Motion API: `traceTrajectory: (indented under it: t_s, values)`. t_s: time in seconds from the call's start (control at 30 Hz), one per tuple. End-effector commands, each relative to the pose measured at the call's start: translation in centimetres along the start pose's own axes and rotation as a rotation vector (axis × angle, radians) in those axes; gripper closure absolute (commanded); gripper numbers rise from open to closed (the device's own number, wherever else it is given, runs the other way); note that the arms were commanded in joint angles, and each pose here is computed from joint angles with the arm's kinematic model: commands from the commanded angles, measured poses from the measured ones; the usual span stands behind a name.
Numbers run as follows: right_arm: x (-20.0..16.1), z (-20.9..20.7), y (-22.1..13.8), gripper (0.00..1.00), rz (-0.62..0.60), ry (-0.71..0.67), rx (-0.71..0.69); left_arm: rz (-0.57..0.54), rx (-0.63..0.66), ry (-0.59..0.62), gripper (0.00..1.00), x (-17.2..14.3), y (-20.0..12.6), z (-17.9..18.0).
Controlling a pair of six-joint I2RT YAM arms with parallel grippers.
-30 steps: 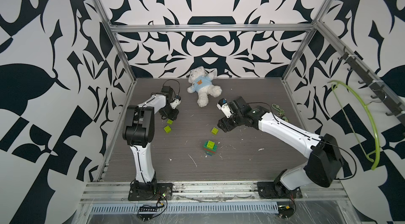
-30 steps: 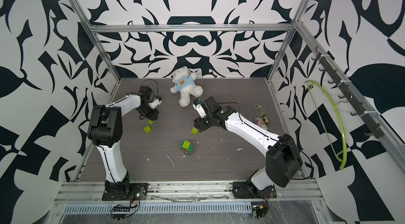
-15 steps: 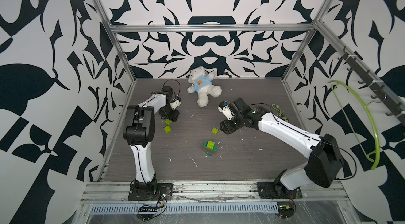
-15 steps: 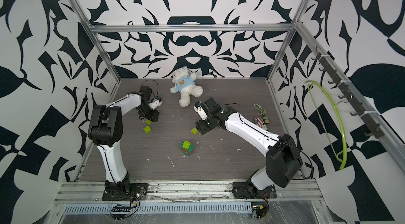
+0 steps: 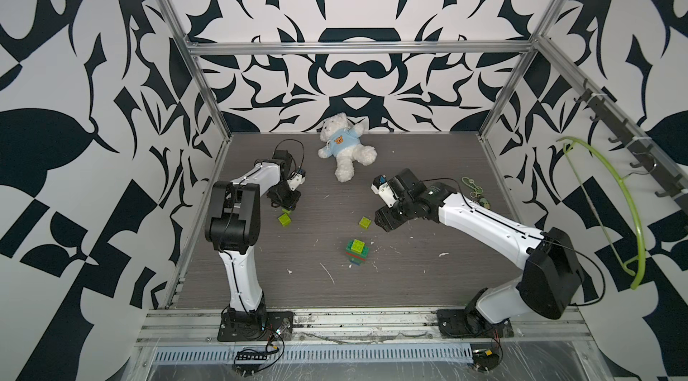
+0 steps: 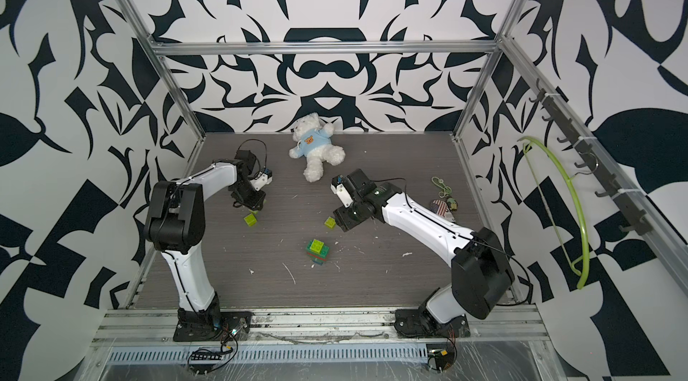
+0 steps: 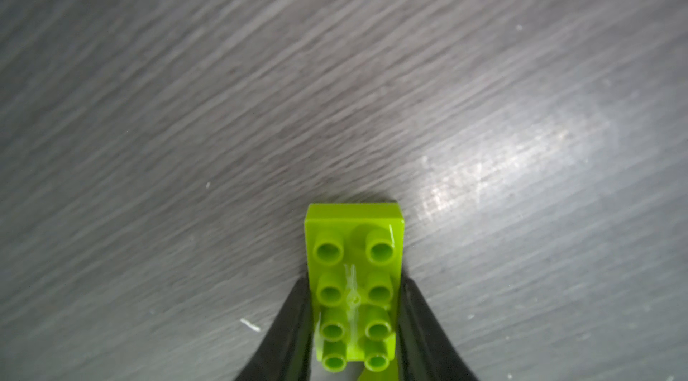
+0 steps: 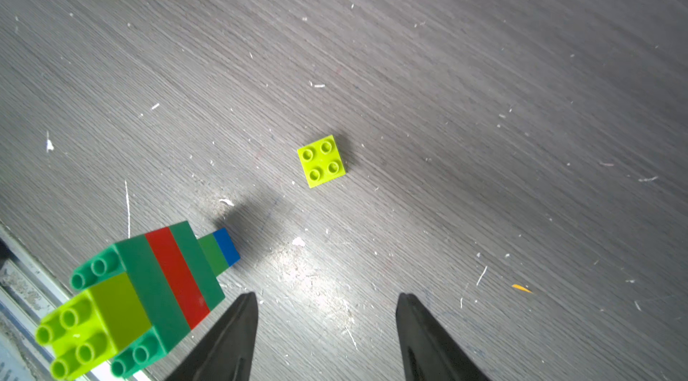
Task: Assemble a carrot with lego
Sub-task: Pick up the lego brick from the center of the board, then assemble the lego brick with the lego brick.
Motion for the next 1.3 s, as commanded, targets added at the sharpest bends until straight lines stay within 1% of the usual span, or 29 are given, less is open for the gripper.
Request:
traceTrajectory:
  t_s: [0.0,0.03,0.13,0.23,0.3,0.33,0.37,0.43,0.5,0.53,0.63,0.7,0.77,0.9,1.1,1.27]
  values:
    - [-0.4,0.0,-1.9,0.36,-0.034,-0.010,0.032,-0.039,-0.007,0.008,0.79,0.2,-1.3,-0.1]
    - [-0.6,0.0,-2.2,0.35,-0.037,-0.003,0.052,-0.073,-0.010,0.015,0.81,0.5,-2.2,-0.2]
    - [-1.1,-0.5,-3.0,0.35,-0.047,0.049,0.115,-0.209,-0.037,0.064,0.85,1.5,-6.4,-1.4]
    - [-1.5,-1.0,-3.6,0.35,-0.042,0.111,0.174,-0.364,-0.115,0.204,0.85,1.5,-11.5,-4.3]
    - [-1.8,-1.1,-3.6,0.35,-0.030,0.149,0.216,-0.430,-0.178,0.384,0.86,0.6,-14.5,-7.5]
    - [-1.9,-1.2,-3.5,0.35,-0.026,0.164,0.230,-0.452,-0.183,0.488,0.87,0.2,-15.5,-9.0]
    - [-2.0,-1.3,-3.4,0.35,-0.021,0.177,0.240,-0.463,-0.196,0.608,0.87,-0.5,-16.7,-11.0]
    - [-2.1,-1.9,-3.3,0.35,-0.021,0.198,0.237,-0.472,-0.203,0.811,0.88,-1.5,-18.1,-14.4]
    - [-2.1,-3.1,-3.3,0.35,-0.032,0.235,0.207,-0.459,-0.223,0.972,0.88,-2.4,-19.2,-17.6]
    - [-2.0,-3.6,-3.4,0.35,-0.042,0.251,0.198,-0.448,-0.236,1.025,0.88,-2.6,-19.5,-18.7]
    - [-2.1,-4.8,-3.8,0.35,-0.066,0.281,0.146,-0.376,-0.246,1.169,0.88,-3.2,-19.9,-22.0]
    - [-2.4,-5.7,-4.0,0.35,-0.080,0.297,0.092,-0.318,-0.248,1.260,0.88,-3.5,-19.3,-23.9]
    - [-2.8,-6.6,-4.2,0.35,-0.092,0.319,0.050,-0.285,-0.255,1.330,0.88,-3.5,-18.7,-25.2]
    - [-3.2,-7.6,-4.5,0.35,-0.107,0.348,0.005,-0.206,-0.276,1.405,0.87,-2.7,-17.4,-27.0]
    - [-3.1,-7.6,-4.4,0.35,-0.103,0.338,0.007,-0.076,-0.270,1.478,0.88,-1.9,-15.6,-28.2]
    - [-3.2,-7.5,-4.2,0.35,-0.095,0.338,0.019,-0.059,-0.276,1.502,0.88,-1.8,-14.9,-28.6]
Point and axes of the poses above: each gripper's point midway between its finger pads, its own y axis out along the fingers, its own z axis along the line the jaws close on, x = y × z, the point moved 7 cm from there along -y, back along the fingers, and after that the axes turned 3 degrees about y, right-handed, at the moved point
